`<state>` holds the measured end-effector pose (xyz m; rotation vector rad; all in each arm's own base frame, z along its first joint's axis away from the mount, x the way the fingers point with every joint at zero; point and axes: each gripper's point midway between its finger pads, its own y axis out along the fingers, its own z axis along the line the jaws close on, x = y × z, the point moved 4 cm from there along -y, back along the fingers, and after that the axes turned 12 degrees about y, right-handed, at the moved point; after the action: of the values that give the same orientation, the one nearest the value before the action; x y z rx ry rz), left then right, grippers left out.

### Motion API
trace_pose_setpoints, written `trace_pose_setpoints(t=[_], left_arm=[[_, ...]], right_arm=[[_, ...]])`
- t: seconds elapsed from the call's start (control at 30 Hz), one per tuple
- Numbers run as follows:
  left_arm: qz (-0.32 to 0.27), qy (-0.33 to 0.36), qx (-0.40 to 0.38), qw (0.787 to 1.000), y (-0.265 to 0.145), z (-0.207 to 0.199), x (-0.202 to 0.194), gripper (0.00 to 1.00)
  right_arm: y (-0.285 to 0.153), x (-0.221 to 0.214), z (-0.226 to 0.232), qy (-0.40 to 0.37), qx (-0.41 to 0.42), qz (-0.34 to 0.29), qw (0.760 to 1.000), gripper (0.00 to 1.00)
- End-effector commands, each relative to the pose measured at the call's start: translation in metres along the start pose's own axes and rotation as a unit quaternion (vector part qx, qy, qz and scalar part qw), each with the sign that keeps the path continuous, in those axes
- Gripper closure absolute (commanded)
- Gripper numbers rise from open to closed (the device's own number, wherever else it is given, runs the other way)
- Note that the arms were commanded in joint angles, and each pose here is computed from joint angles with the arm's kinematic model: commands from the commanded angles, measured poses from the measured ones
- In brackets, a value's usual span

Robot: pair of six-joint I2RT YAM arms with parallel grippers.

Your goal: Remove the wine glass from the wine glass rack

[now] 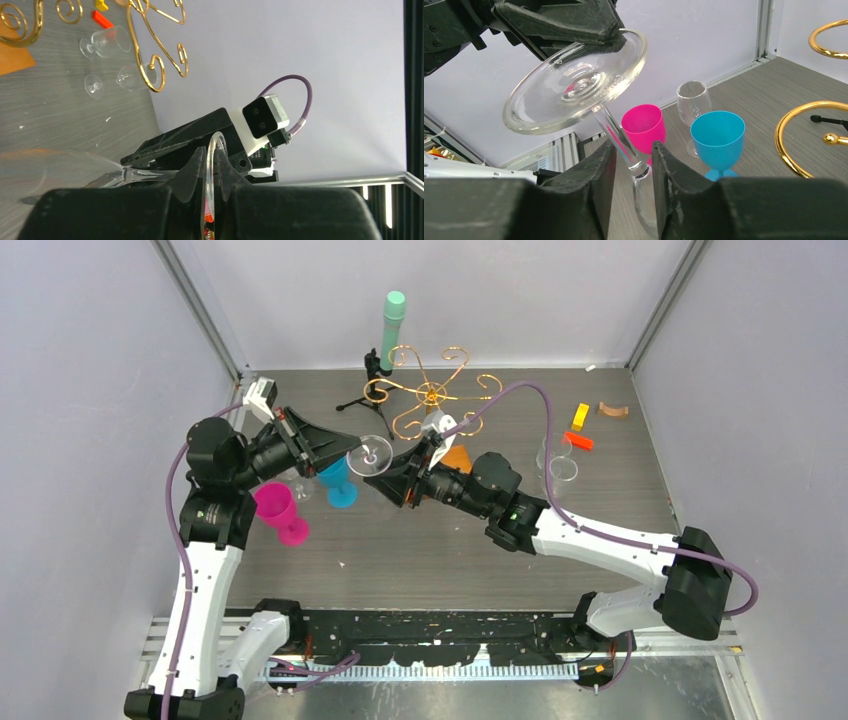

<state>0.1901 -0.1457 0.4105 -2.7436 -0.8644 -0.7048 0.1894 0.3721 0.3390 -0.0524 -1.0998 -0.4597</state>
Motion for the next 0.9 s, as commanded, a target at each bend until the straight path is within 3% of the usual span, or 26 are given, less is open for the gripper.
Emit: trace_pose_setpoints(t=[0.0,0.27,0.37,0.53,0.67,0.87], left_arm=[[0.008,0.015,-0.045,0.999,-0.003,-0.020,-0.001,1.00],[0.007,0.000,-0.068,0.998,0.001,-0.021,0.002,0.99],[0.003,0.006,-0.064,0.998,0.001,-0.019,0.003,0.82],[-0.009,0.015,-0.046,0.999,0.003,-0.010,0.004,0.42],[-0.005,0.032,-0.035,0.999,0.005,-0.002,0.002,0.28],[-0.007,0.064,-0.020,0.998,0.006,0.007,0.002,0.20]], right_arm=[[0.007,0.024,0.012,-0.017,0.024,-0.052,0.998,0.65],[0.008,0.035,0.016,-0.010,0.028,-0.078,0.997,0.92],[0.005,0.044,0.021,-0.001,0.030,-0.092,0.995,1.00],[-0.006,0.062,0.027,0.016,0.028,-0.131,0.991,1.00],[-0.020,0.080,0.030,0.024,0.017,-0.168,0.985,1.00],[-0.050,0.113,0.030,0.035,-0.023,-0.239,0.970,1.00]])
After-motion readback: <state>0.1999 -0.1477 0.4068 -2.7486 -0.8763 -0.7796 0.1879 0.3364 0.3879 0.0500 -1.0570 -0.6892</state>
